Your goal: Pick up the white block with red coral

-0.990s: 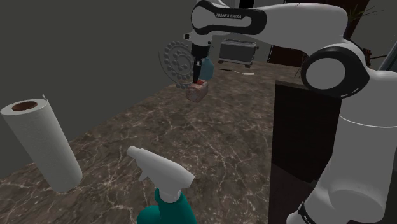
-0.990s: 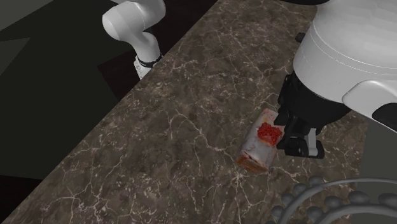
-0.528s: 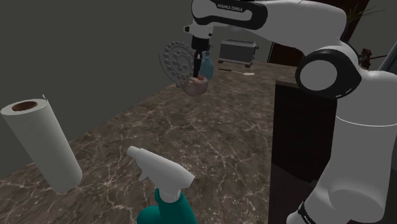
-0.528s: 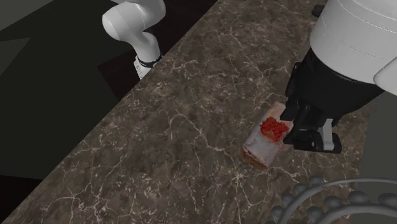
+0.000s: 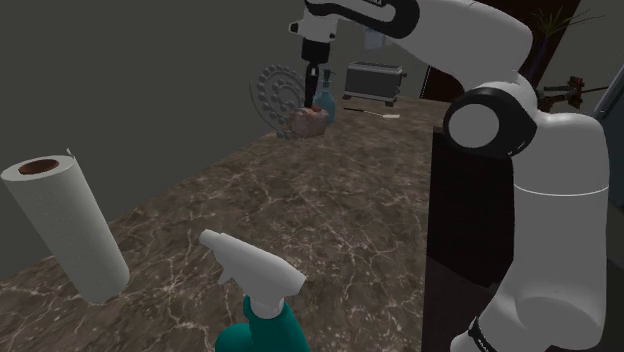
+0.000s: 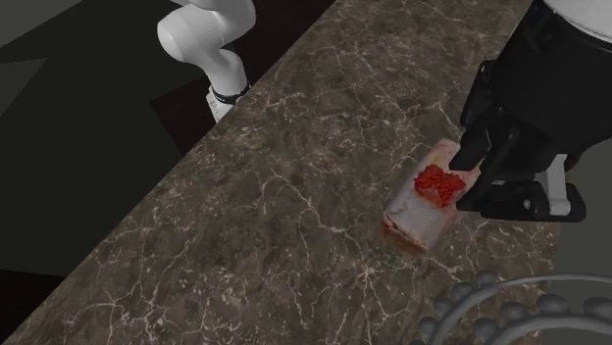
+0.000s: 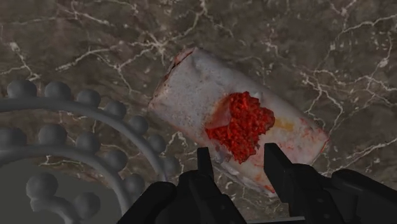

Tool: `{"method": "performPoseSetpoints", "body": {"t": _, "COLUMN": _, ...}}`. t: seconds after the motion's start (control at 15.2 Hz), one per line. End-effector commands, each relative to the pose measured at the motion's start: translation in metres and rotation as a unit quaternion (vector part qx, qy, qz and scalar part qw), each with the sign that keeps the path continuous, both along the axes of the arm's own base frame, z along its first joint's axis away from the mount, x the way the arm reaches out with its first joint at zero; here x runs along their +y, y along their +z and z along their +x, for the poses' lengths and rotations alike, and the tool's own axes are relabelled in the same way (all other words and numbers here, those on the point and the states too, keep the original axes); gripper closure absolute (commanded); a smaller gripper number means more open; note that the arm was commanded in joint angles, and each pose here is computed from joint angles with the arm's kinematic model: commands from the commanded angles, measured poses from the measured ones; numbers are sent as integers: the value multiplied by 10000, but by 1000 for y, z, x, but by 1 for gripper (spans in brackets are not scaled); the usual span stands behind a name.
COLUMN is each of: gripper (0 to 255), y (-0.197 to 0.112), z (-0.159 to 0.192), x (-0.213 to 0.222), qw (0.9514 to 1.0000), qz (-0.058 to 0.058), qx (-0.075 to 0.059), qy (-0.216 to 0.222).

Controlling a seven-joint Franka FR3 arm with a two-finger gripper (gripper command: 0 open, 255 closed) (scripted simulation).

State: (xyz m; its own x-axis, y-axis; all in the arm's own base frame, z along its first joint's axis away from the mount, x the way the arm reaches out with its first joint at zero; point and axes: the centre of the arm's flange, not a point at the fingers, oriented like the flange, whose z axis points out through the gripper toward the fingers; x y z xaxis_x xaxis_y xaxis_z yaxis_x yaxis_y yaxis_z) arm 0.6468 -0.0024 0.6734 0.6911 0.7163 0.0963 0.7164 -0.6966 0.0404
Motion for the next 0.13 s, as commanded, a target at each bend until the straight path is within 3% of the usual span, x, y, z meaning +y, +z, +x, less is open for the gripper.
{"method": "performPoseSetpoints", "body": {"t": 0.0, "gripper": 255, "y": 6, "z": -1, "x": 0, "qw": 10000, "qz": -1, "qx": -2, "qy": 1}}
{"method": "performPoseSetpoints", "body": {"t": 0.07, "gripper": 255, "y": 6, "z": -1, "x": 0, "qw": 10000, "qz": -1, "qx": -2, "qy": 1}}
